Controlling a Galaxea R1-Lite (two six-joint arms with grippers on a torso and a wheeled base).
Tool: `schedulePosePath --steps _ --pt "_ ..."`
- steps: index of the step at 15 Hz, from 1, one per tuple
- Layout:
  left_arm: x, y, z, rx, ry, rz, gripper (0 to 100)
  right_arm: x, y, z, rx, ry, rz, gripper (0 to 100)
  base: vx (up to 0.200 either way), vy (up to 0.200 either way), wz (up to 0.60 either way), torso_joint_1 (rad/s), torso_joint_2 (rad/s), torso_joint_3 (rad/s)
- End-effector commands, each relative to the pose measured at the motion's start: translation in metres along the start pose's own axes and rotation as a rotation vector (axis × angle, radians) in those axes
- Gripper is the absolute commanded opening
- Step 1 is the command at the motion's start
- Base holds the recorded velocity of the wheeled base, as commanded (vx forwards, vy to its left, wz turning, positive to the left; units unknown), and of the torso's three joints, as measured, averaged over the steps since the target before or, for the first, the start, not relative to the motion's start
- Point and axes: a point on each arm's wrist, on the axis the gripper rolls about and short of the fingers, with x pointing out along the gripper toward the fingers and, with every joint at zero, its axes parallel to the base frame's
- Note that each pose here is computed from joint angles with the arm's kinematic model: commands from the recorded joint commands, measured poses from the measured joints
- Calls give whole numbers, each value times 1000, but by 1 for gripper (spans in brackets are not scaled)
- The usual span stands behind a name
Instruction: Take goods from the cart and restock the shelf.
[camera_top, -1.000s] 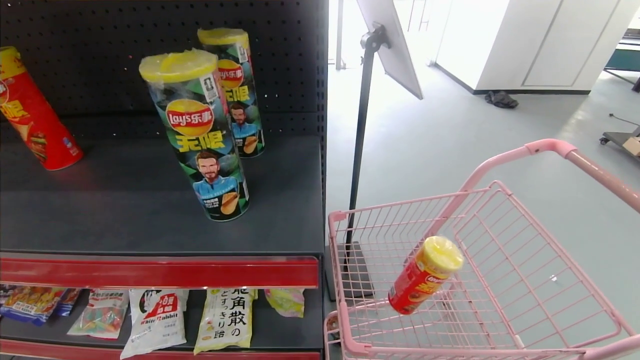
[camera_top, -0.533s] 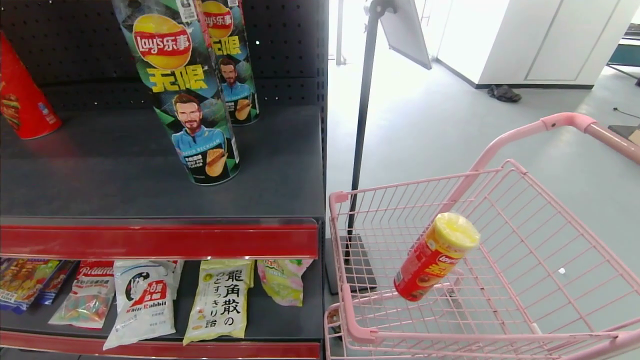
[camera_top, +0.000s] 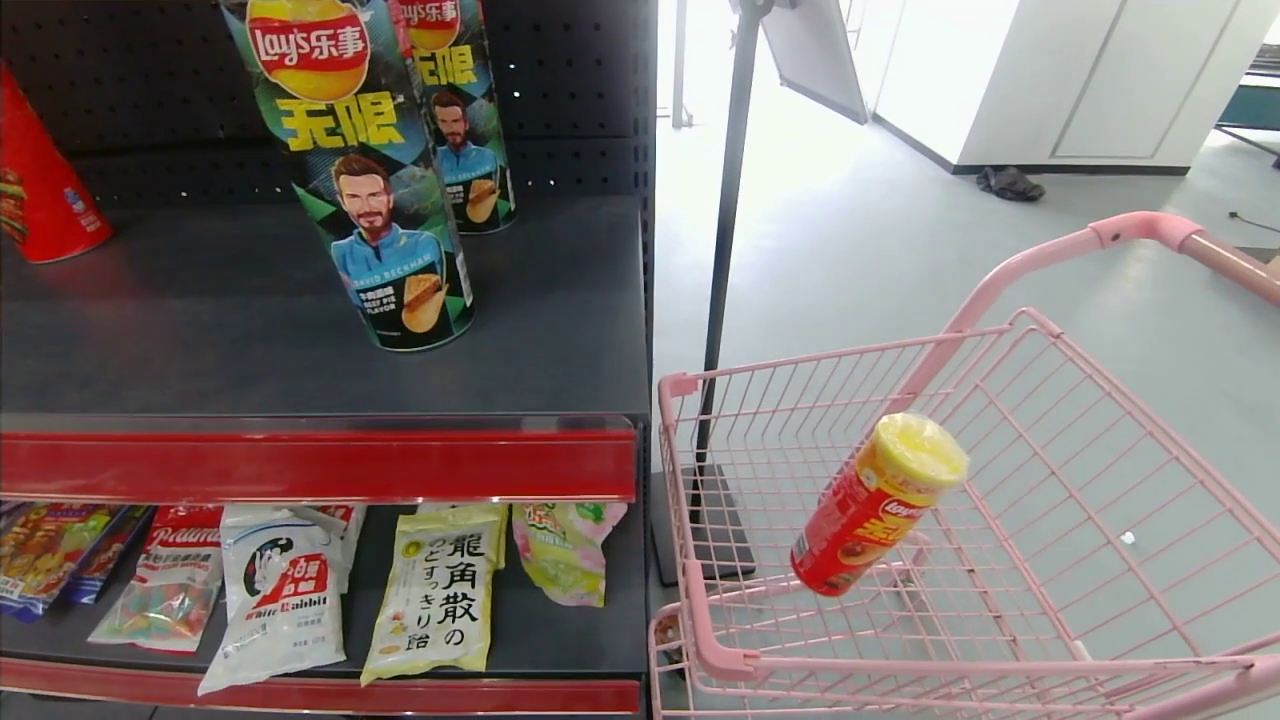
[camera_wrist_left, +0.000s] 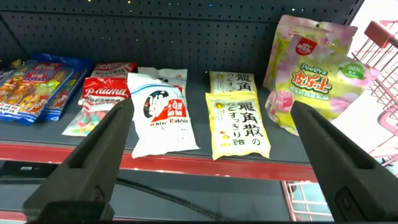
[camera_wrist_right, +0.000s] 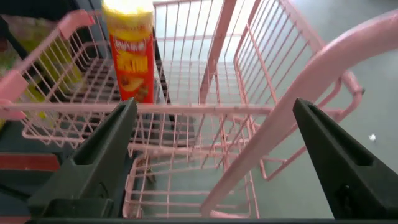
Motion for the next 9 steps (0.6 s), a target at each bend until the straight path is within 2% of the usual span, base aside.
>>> schedulePosePath --steps 1,2,3,4,5,6,7,9 --pt "0 0 0 0 1 0 100 1 0 149 -35 -262 117 100 0 0 0 0 0 0" --pt "0 0 0 -2 1 0 100 7 0 195 -38 -320 205 100 0 0 0 0 0 0" --pt "0 0 0 0 1 0 100 45 1 241 -26 -301 284 100 0 0 0 0 0 0" --pt "0 0 0 0 1 0 100 64 2 252 -19 -280 315 100 0 0 0 0 0 0" --pt "0 0 0 0 1 0 100 98 8 259 -25 -219 435 100 0 0 0 0 0 0" --pt "0 0 0 0 1 0 100 112 10 260 -35 -203 461 100 0 0 0 0 0 0" --pt "0 0 0 0 1 0 100 159 11 254 -98 -198 515 100 0 0 0 0 0 0" --pt "0 0 0 0 1 0 100 209 1 245 -195 -241 620 100 0 0 0 0 0 0"
